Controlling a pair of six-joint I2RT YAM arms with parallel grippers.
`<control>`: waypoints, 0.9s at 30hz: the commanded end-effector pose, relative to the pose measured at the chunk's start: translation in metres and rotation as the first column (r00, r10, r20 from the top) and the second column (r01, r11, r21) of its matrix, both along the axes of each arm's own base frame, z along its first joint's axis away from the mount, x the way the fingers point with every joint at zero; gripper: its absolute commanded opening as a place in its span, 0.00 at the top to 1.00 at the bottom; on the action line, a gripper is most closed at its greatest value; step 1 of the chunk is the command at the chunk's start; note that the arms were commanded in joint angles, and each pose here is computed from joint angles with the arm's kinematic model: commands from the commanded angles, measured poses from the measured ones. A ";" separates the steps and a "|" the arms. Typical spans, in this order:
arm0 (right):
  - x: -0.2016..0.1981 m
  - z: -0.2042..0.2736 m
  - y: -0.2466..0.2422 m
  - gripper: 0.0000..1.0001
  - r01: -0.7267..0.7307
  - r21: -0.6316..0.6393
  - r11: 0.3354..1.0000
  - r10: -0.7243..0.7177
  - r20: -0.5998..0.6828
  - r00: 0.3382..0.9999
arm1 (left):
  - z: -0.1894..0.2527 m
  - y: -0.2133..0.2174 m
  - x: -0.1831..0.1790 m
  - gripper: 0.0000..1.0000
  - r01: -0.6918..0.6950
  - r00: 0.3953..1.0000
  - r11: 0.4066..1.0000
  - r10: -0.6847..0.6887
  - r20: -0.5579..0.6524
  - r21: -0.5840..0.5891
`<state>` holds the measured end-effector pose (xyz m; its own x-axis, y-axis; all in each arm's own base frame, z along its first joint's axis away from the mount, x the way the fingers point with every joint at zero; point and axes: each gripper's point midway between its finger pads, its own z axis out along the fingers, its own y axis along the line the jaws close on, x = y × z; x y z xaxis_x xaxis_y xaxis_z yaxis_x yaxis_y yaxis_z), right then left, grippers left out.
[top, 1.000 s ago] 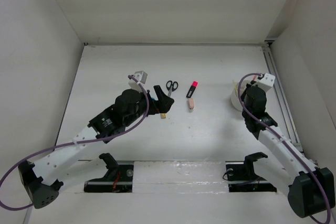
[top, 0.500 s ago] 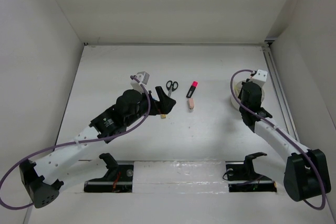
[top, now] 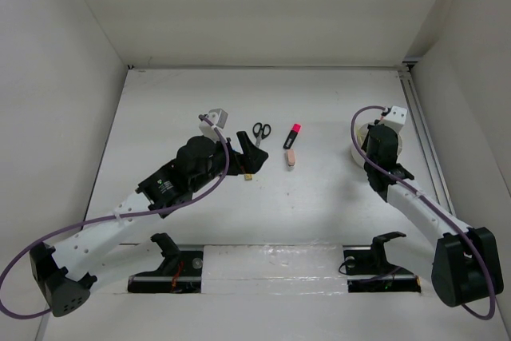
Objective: Sort the stationery into containers
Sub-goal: Place the pen in the storage box.
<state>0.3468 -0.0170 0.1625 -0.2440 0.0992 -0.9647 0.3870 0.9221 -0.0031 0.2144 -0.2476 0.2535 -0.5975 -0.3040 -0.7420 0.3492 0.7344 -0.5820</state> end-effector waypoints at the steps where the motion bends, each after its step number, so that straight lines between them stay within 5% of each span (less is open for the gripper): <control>1: 0.004 0.010 0.003 0.85 0.004 0.024 1.000 -0.006 0.053 0.999 | 0.016 -0.005 0.000 0.01 0.024 0.999 0.999 -0.022 0.049 -0.035; 15: -0.003 -0.002 0.009 0.82 0.043 -0.014 0.999 -0.043 0.012 0.999 | 0.017 -0.002 0.000 0.01 0.015 0.999 0.999 -0.013 0.050 -0.033; 27: -0.005 0.004 0.016 0.61 0.044 0.012 0.999 -0.044 0.038 0.998 | 0.018 -0.002 0.003 0.01 0.009 0.998 1.000 -0.007 0.058 -0.024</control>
